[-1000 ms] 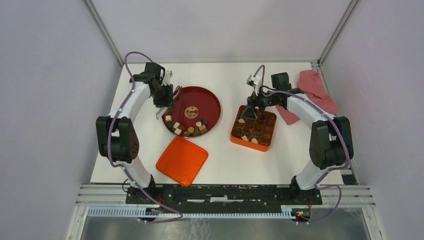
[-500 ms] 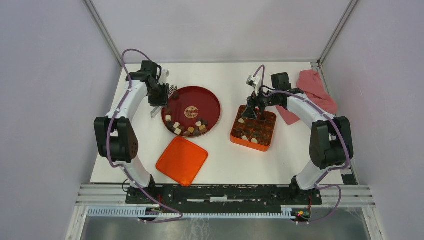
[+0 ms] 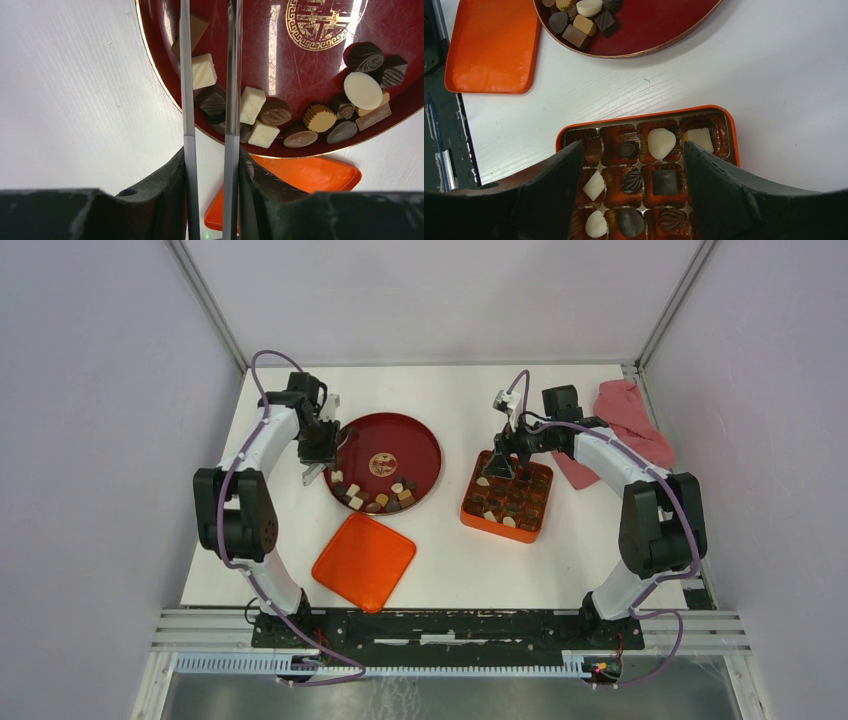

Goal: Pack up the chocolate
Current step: Pick up the fake chocolate from the plate.

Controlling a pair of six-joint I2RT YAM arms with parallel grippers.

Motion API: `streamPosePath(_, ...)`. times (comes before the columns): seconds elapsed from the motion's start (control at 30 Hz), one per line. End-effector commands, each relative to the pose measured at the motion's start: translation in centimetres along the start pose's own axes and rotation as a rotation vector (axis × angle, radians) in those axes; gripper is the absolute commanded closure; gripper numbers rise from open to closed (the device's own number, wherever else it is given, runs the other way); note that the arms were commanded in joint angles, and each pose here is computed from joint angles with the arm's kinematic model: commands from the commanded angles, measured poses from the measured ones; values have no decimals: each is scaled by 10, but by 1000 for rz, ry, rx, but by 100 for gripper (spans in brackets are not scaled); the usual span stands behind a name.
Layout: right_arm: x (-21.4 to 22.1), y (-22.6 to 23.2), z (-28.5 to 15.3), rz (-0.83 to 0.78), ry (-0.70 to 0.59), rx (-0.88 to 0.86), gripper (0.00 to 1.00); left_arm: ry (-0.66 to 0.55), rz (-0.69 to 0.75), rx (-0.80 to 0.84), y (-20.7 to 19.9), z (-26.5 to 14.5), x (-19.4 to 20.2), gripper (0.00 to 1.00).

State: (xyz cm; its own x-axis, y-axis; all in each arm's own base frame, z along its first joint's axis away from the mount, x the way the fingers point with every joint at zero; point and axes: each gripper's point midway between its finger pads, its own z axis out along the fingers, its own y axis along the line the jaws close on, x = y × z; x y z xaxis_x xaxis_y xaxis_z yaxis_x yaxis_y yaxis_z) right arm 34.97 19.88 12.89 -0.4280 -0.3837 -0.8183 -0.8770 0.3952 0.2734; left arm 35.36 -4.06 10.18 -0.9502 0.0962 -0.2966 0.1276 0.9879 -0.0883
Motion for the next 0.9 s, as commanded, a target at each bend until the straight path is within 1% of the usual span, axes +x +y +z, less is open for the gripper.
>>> streamPosePath(0.0, -16, 5, -6, -38, -45, -11, 21, -28, 22, -28, 7, -4, -8, 59)
streamPosePath(0.3, -15, 6, -6, -39, -44, -10, 21, 6, 15, -29, 9, 6, -6, 57)
streamPosePath(0.5, -15, 6, -6, -39, -44, -11, 21, -10, 12, -31, 10, 7, -16, 56)
streamPosePath(0.87, -14, 5, -6, -36, -43, -12, 21, -10, 29, 40, -1, 10, -26, 58)
